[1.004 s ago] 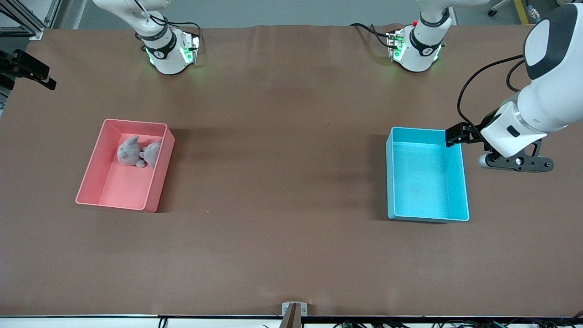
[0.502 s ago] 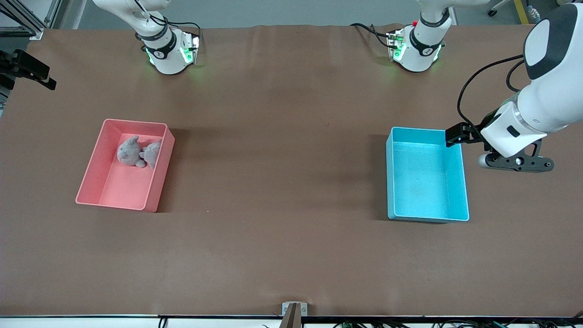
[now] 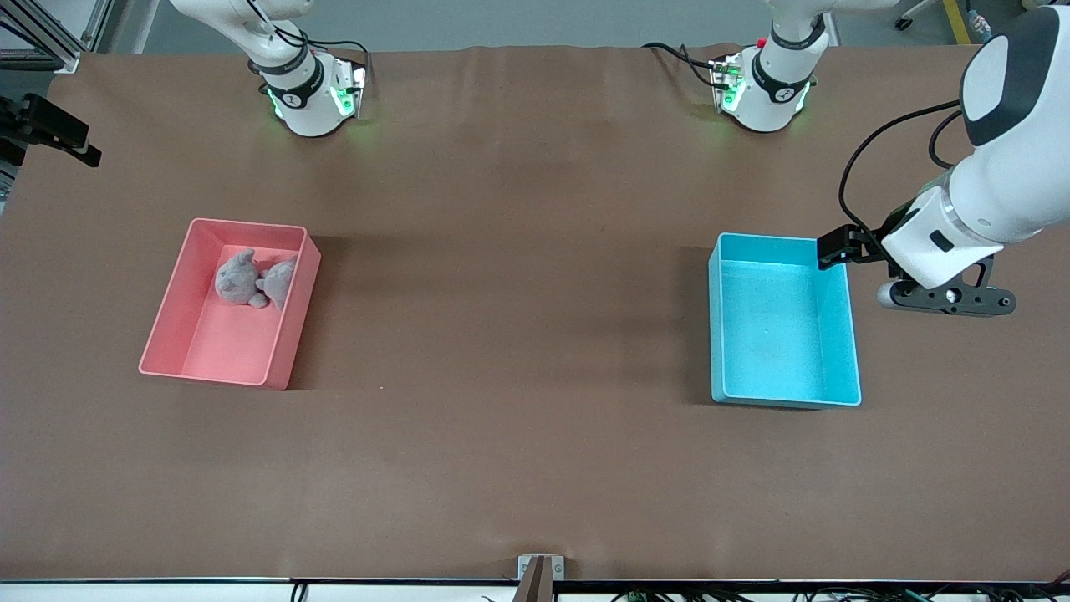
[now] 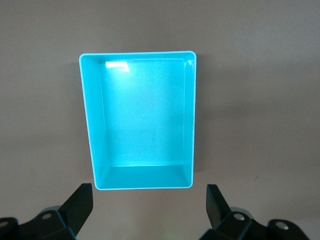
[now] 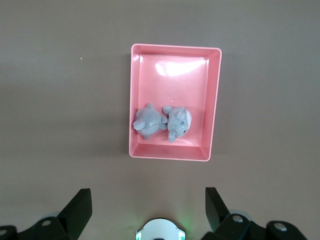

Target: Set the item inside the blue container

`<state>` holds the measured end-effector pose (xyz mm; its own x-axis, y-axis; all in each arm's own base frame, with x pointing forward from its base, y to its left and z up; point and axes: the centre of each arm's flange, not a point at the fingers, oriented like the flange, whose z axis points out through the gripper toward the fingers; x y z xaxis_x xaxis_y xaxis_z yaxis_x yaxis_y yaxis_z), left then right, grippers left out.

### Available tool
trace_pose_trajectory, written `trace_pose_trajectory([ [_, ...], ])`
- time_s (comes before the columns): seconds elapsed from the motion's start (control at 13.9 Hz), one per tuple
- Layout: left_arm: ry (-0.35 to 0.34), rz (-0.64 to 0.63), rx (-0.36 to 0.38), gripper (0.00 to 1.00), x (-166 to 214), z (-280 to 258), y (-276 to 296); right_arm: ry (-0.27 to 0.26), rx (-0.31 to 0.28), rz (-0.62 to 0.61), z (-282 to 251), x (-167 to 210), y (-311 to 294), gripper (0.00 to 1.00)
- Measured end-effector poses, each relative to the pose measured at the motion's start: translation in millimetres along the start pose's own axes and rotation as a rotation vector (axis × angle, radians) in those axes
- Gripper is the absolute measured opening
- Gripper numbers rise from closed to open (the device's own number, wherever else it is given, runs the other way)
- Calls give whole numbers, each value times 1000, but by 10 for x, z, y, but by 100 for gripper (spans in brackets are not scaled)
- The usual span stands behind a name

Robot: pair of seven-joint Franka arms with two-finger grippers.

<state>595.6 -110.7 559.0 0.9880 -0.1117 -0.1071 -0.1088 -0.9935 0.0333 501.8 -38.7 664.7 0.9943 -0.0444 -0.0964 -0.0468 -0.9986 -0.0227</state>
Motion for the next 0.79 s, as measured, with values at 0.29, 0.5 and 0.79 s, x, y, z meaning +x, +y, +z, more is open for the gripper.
trace_pose_trajectory([
  [0.29, 1, 1, 0, 100, 0, -7, 5, -64, -6, 33, 579, 487, 168, 100],
  [0.5, 2, 1, 0, 100, 0, -10, 6, -133, -14, 73, 1079, 783, 416, 100],
  [0.79, 3, 1, 0, 100, 0, -14, 6, -112, -14, 103, 1859, 918, 625, 100],
])
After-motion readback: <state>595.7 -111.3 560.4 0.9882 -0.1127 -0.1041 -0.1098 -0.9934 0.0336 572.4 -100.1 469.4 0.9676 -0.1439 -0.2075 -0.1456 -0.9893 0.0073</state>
